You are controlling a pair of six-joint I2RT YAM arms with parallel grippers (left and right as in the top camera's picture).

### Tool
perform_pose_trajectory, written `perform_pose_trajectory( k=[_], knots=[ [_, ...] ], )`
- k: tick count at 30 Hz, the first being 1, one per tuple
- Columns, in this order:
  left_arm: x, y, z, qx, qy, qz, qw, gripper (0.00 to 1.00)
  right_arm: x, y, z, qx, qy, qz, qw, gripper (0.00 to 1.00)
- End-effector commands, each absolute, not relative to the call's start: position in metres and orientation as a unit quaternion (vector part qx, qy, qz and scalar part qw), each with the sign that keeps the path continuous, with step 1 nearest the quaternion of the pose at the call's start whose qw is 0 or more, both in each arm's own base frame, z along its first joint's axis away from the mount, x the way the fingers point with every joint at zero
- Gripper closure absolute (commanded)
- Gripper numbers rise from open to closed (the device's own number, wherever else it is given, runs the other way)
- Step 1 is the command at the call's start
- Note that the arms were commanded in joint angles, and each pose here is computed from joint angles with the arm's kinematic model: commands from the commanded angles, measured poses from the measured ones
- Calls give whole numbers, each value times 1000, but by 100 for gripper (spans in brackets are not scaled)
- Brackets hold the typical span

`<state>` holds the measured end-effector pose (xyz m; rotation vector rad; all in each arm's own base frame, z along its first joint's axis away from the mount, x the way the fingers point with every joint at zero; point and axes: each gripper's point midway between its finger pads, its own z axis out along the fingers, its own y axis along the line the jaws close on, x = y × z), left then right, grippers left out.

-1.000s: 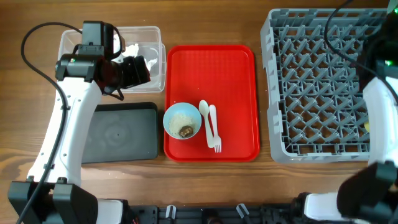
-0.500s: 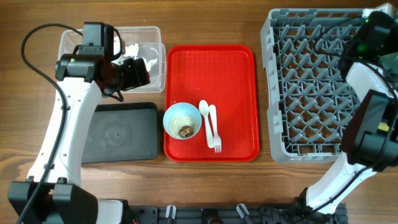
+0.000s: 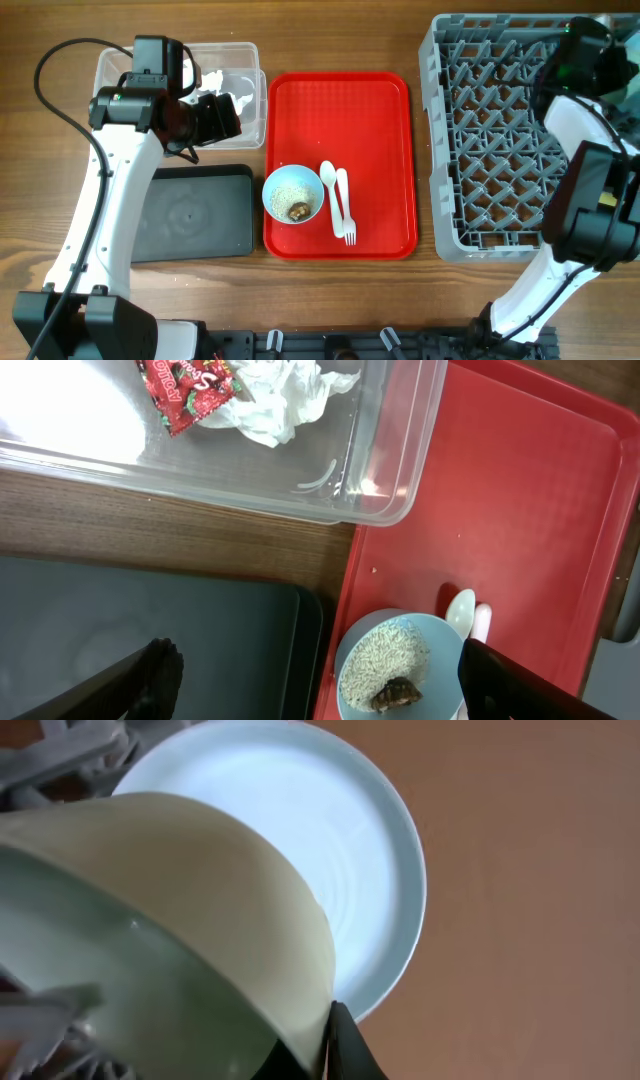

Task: Sort waste into correct bins and load items into the dishwasher rack
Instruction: 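Carry the green bowl into the rack and release it, then reach the left gripper to the rice bowl and grasp its rim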

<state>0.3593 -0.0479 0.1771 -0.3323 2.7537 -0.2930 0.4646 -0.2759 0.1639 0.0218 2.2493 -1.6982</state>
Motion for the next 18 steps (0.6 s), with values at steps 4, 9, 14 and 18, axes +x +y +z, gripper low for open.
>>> perform_pose_trajectory(
  k=[4, 9, 14, 18],
  knots=[
    [358, -46, 184, -119, 970, -102, 186, 11, 462, -251, 166, 67, 798, -559, 213, 55],
    [359, -46, 185, -119, 969, -103, 188, 10, 465, -224, 244, 54, 804, -489, 333, 29],
    [359, -46, 185, -119, 969, -103, 188, 9, 465, -101, 249, -71, 877, -194, 434, 27],
    [359, -46, 185, -119, 970, -103, 188, 7, 432, 29, 234, -124, 903, 85, 404, 30]
  ],
)
